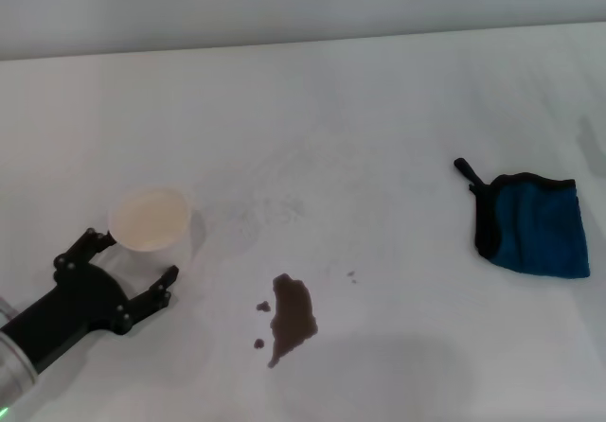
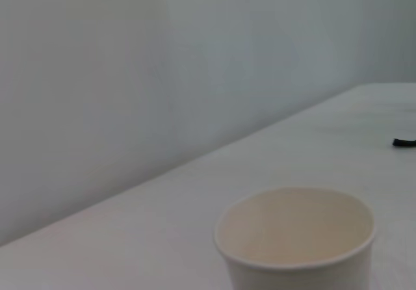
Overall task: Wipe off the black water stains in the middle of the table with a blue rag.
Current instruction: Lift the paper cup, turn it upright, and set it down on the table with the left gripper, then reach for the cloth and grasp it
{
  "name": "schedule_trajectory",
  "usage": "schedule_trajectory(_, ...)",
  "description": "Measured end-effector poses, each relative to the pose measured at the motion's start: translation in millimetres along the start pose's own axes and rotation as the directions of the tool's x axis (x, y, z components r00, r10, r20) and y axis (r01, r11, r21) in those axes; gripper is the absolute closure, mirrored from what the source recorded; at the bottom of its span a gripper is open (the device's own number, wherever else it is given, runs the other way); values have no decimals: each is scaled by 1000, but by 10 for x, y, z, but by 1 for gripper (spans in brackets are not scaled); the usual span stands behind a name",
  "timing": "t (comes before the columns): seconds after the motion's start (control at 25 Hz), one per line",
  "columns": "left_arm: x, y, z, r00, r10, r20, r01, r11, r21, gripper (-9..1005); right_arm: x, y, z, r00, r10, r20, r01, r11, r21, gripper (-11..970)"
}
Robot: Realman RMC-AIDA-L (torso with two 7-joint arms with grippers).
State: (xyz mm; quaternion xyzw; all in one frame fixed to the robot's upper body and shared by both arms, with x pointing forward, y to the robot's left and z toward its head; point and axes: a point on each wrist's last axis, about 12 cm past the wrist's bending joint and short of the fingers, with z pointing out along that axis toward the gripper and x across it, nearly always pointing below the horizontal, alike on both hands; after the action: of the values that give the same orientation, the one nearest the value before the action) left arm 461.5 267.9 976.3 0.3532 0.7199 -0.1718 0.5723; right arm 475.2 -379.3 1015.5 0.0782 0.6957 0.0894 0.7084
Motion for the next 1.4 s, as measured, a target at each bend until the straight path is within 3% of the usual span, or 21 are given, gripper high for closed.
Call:
schedule_trajectory(0.6,-3,-92,-195,995,-36,97,41,998,-52,114,-12,-37,-32,1000,-8,6,8,1000,12,296)
schedule_trajectory(1.12,7,-422,-465,961,-148,232,176,979,-105,114,-82,-84,-125,998,-32,57,32,999,7,298)
schedule_trajectory(1.24,-4,-448,-536,950,-160,269,202,970,-136,114,-116,-92,-172,996,-40,84,41,999,-4,296)
schedule_trajectory(1.4,11,-384,-701,936,-155,316,239,939,-247,114,-176,-137,-263,992,-11,125,13,1000,-9,296)
